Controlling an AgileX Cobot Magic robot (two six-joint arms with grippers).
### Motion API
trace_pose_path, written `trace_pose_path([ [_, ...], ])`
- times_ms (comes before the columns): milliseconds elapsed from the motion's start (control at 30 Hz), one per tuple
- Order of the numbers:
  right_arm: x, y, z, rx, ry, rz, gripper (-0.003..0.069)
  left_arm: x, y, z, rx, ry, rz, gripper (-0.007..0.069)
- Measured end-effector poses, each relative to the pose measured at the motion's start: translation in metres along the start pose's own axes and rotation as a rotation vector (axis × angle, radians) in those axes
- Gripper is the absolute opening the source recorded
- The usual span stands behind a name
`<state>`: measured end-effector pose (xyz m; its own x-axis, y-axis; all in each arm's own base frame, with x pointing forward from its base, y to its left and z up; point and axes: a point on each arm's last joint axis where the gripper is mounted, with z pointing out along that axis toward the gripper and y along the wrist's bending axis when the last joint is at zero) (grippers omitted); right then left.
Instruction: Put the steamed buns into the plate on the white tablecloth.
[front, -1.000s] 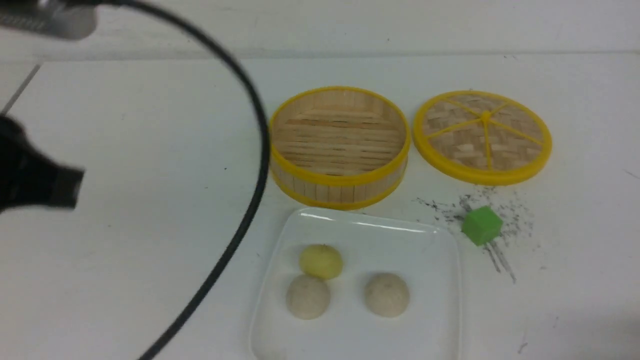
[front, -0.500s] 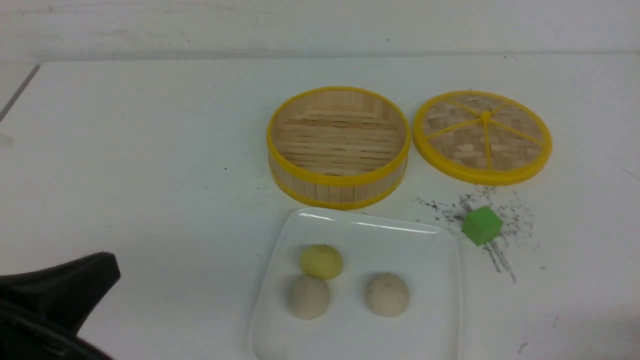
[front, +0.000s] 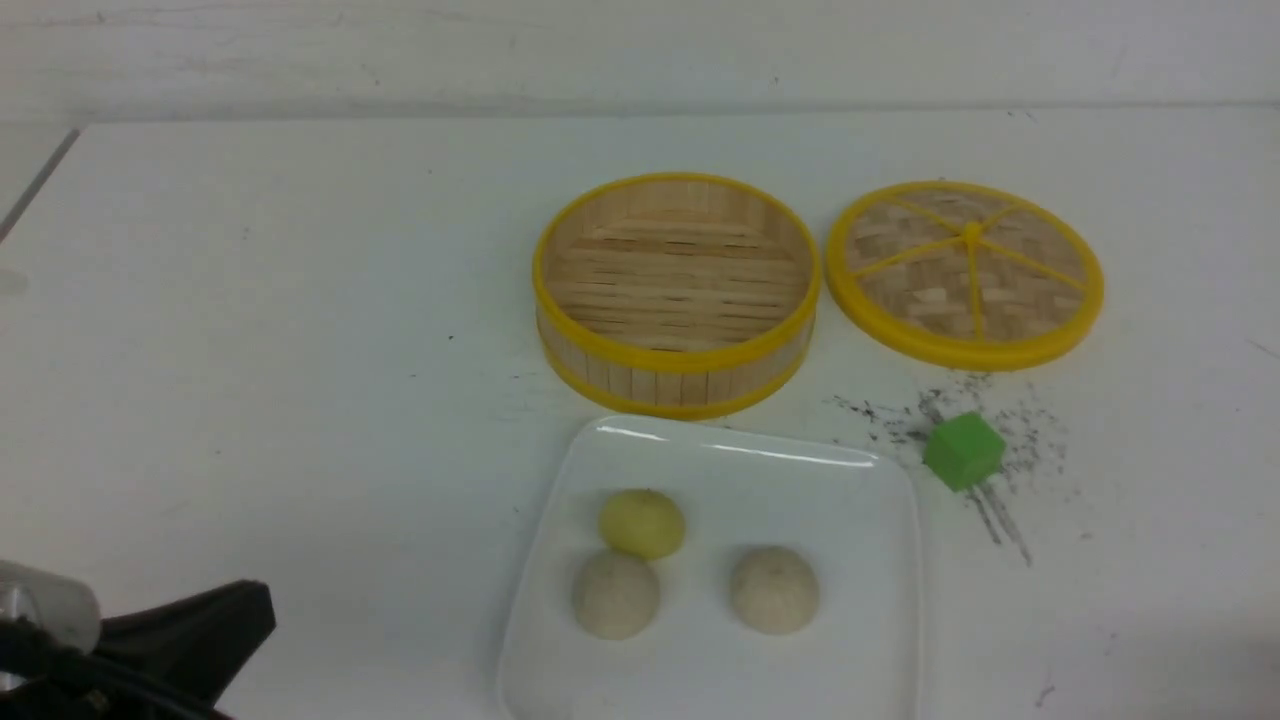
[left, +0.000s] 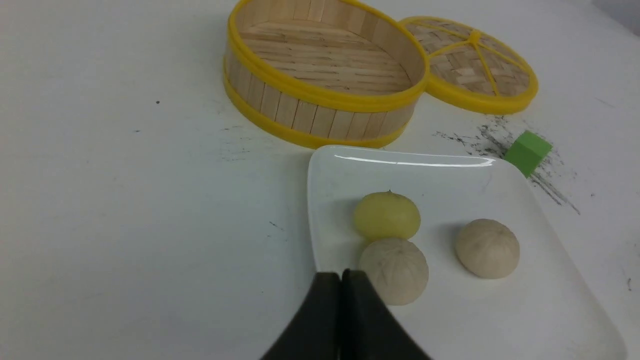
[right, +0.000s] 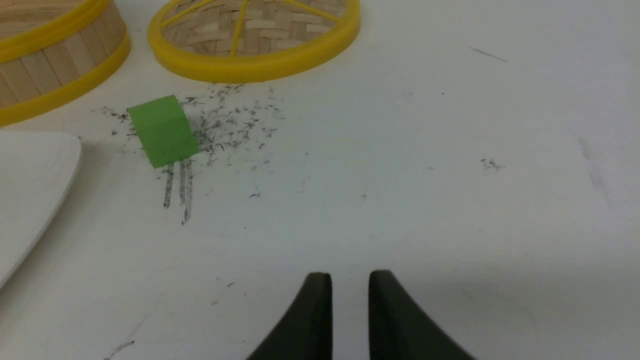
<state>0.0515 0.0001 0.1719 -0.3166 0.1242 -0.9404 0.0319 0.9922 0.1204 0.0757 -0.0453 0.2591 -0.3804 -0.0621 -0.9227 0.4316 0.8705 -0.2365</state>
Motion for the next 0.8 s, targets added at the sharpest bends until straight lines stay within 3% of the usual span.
trace_pose_path([
  [233, 0.0, 0.0, 0.0, 0.0, 0.0, 0.001, 0.0141, 0.008, 0.005, -0.001, -0.019, -0.05, 0.025, 0.002],
  [500, 0.0, 0.0, 0.0, 0.0, 0.0, 0.001, 0.0152, 0.049, 0.033, -0.005, -0.249, -0.12, 0.022, 0.0031],
  [633, 0.0, 0.0, 0.0, 0.0, 0.0, 0.001, 0.0155, 0.074, 0.047, -0.011, -0.415, -0.169, -0.013, 0.0033],
  [800, 0.0, 0.0, 0.0, 0.0, 0.0, 0.001, 0.0163, 0.079, 0.052, -0.016, -0.521, -0.193, -0.017, 0.0034],
])
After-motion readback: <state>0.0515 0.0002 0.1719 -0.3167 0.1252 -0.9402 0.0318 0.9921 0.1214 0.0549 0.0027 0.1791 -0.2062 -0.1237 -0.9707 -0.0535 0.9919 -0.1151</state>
